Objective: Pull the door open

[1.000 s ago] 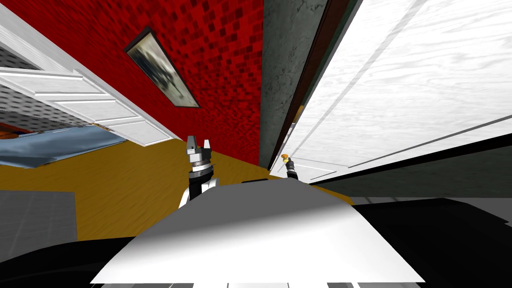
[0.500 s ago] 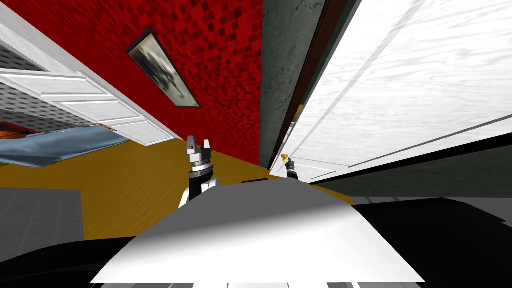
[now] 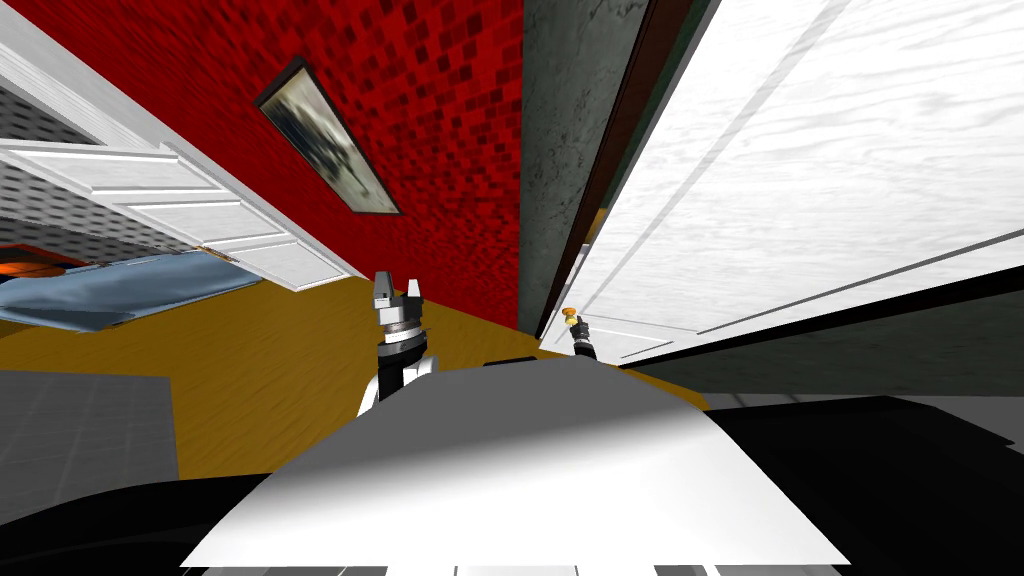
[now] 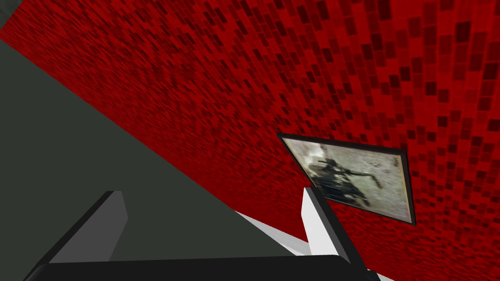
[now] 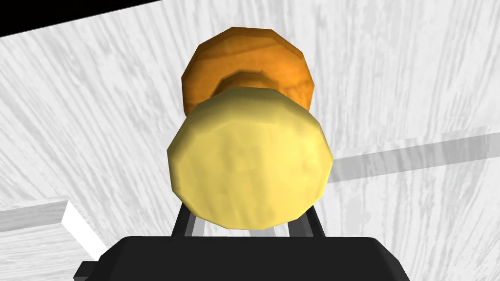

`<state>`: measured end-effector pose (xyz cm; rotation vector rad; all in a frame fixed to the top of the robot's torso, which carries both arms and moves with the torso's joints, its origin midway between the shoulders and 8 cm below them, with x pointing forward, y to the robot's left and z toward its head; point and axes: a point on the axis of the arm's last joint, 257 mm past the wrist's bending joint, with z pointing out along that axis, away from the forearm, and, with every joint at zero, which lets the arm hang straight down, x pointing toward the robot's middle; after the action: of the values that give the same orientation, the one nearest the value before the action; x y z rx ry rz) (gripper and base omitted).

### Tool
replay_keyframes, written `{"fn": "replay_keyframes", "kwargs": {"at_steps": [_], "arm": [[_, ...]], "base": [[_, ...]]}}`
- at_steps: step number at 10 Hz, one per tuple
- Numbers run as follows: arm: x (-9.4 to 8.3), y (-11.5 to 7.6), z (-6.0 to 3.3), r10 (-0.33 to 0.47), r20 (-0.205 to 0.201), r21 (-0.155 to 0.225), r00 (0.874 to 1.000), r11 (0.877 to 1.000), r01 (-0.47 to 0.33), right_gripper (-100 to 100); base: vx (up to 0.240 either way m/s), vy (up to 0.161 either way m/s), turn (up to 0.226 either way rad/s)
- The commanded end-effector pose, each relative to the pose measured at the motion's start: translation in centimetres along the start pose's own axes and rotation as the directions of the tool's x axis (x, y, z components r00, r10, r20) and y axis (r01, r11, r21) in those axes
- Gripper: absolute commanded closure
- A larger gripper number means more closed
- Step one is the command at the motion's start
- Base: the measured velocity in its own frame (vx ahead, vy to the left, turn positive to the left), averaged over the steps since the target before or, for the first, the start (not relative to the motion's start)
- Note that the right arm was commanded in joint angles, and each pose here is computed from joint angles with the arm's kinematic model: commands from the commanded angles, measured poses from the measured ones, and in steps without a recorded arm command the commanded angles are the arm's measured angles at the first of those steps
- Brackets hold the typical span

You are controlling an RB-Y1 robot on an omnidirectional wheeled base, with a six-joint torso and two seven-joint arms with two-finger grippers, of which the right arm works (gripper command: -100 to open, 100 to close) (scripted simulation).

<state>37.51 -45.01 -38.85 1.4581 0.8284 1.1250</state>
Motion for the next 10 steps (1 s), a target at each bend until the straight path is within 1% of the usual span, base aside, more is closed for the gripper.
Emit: {"fn": "replay_keyframes", "kwargs": {"at_steps": [1,2,3,4,6,7,8,10], "arm": [[1.59,0.08,0.34,0.043,-0.025,-0.011,0.999,0.999,-0.043,100],[1.64,0.06,0.37,0.086,-0.027,-0.009,0.996,0.996,-0.087,100],[1.64,0.06,0.37,0.088,-0.027,-0.009,0.996,0.996,-0.088,100],[1.68,0.04,0.4,0.132,-0.028,-0.007,0.991,0.991,-0.132,100],[1.72,0.02,0.44,0.175,-0.03,-0.005,0.984,0.984,-0.176,100],[1.76,0.01,0.47,0.208,-0.031,-0.003,0.978,0.978,-0.208,100],[1.76,0.01,0.47,0.219,-0.031,-0.003,0.975,0.976,-0.219,100],[1.84,-0.03,0.52,0.288,-0.033,0.002,0.957,0.957,-0.289,100]], "base": [[-0.017,-0.002,-0.006],[-0.027,0.002,0.011],[-0.022,0.003,0.013],[-0.024,-0.002,0.005],[-0.028,-0.007,0.016],[-0.028,0.001,0.021],[-0.02,0.003,0.014],[-0.022,0.0,0.018]]}}
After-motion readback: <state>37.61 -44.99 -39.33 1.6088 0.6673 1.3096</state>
